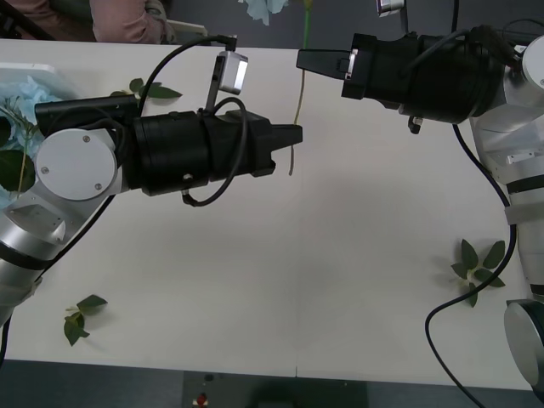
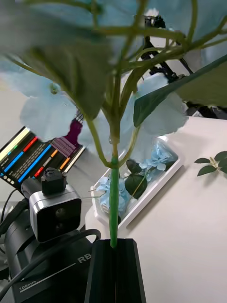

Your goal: Put the red flowers into the right box and the blue flowers into the left box

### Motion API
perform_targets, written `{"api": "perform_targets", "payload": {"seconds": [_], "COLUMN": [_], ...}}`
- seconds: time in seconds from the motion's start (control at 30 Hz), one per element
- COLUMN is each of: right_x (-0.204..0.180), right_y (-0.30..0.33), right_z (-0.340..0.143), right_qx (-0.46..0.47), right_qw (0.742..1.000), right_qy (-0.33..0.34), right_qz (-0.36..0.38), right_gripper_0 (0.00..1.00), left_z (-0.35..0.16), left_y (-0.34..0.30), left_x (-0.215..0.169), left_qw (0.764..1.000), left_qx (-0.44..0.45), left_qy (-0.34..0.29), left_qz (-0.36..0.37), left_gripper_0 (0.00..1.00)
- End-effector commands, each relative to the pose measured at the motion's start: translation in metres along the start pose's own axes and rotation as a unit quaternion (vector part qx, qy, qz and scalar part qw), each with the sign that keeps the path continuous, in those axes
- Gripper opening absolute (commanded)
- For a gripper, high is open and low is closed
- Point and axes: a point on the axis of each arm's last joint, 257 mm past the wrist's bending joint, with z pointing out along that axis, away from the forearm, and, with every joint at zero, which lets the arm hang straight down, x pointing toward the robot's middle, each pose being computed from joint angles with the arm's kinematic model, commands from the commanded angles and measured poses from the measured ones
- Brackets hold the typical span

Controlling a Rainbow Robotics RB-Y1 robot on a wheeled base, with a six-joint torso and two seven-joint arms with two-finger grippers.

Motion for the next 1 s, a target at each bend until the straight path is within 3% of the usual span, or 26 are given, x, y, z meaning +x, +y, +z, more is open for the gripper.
{"api": "perform_targets", "payload": {"seconds": [0.03,0.13,0.17,0.2,0.23,0.27,0.7,1.0], "right_x": [-0.015,-0.015,-0.015,-0.015,-0.015,-0.015,-0.015,-0.015], "right_y": [0.024,0.024,0.024,0.024,0.024,0.024,0.024,0.024], "right_z": [0.014,0.014,0.014,0.014,0.014,0.014,0.014,0.014], "right_qx": [-0.024,-0.024,-0.024,-0.024,-0.024,-0.024,-0.024,-0.024], "right_qw": [0.999,0.999,0.999,0.999,0.999,0.999,0.999,0.999], "right_qy": [-0.008,-0.008,-0.008,-0.008,-0.008,-0.008,-0.008,-0.008], "right_qz": [-0.028,-0.028,-0.028,-0.028,-0.028,-0.028,-0.028,-0.028], "right_gripper_0": [0.00,0.00,0.10,0.31,0.77,1.00,1.00,1.00], "left_z": [0.005,0.005,0.005,0.005,0.005,0.005,0.000,-0.047], "left_y": [-0.011,-0.010,-0.011,-0.011,-0.011,-0.010,-0.008,0.022], "left_x": [-0.016,-0.017,-0.017,-0.017,-0.017,-0.017,-0.016,-0.022], "left_qw": [1.000,1.000,1.000,1.000,1.000,1.000,1.000,0.999], "left_qx": [0.008,0.007,0.007,0.007,0.008,0.007,0.007,-0.022], "left_qy": [-0.005,-0.006,-0.007,-0.007,-0.007,-0.007,-0.004,-0.006], "left_qz": [0.008,0.007,0.008,0.008,0.007,0.007,0.001,-0.024], "left_gripper_0": [0.00,0.00,0.00,0.00,0.00,0.00,0.00,0.00]}}
